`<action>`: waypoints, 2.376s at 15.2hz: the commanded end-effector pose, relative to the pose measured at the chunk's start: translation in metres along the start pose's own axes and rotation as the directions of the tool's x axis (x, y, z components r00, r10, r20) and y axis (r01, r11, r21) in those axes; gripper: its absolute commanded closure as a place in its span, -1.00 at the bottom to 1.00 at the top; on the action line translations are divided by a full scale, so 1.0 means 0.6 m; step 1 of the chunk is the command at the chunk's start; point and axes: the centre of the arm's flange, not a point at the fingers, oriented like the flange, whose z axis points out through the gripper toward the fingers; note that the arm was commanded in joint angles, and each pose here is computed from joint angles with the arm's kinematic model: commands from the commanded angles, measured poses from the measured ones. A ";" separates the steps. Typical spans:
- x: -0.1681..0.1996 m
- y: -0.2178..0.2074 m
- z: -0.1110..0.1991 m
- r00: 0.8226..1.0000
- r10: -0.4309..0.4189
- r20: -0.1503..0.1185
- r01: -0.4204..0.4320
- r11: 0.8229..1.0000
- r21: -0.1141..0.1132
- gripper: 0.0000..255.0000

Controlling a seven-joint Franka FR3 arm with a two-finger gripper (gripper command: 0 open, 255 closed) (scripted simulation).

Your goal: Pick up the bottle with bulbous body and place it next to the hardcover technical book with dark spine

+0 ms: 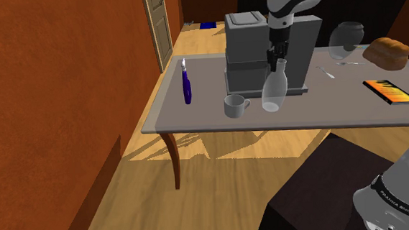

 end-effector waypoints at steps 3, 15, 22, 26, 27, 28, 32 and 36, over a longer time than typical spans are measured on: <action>-0.006 0.000 -0.036 1.000 0.000 0.000 0.000 1.000 0.000 1.00; -0.018 0.002 -0.141 1.000 0.000 0.000 0.000 1.000 0.000 1.00; -0.024 0.003 -0.202 1.000 0.000 0.000 0.000 1.000 0.000 1.00; -0.028 0.003 -0.237 1.000 0.000 0.000 0.000 1.000 0.000 1.00; -0.029 0.003 -0.245 1.000 0.000 0.000 0.000 1.000 0.000 1.00; -0.030 0.003 -0.254 1.000 0.000 0.000 0.000 1.000 0.000 1.00; -0.034 0.004 -0.289 1.000 0.000 0.000 0.000 1.000 0.000 1.00; -0.038 0.004 -0.324 1.000 0.000 0.000 0.000 1.000 0.000 1.00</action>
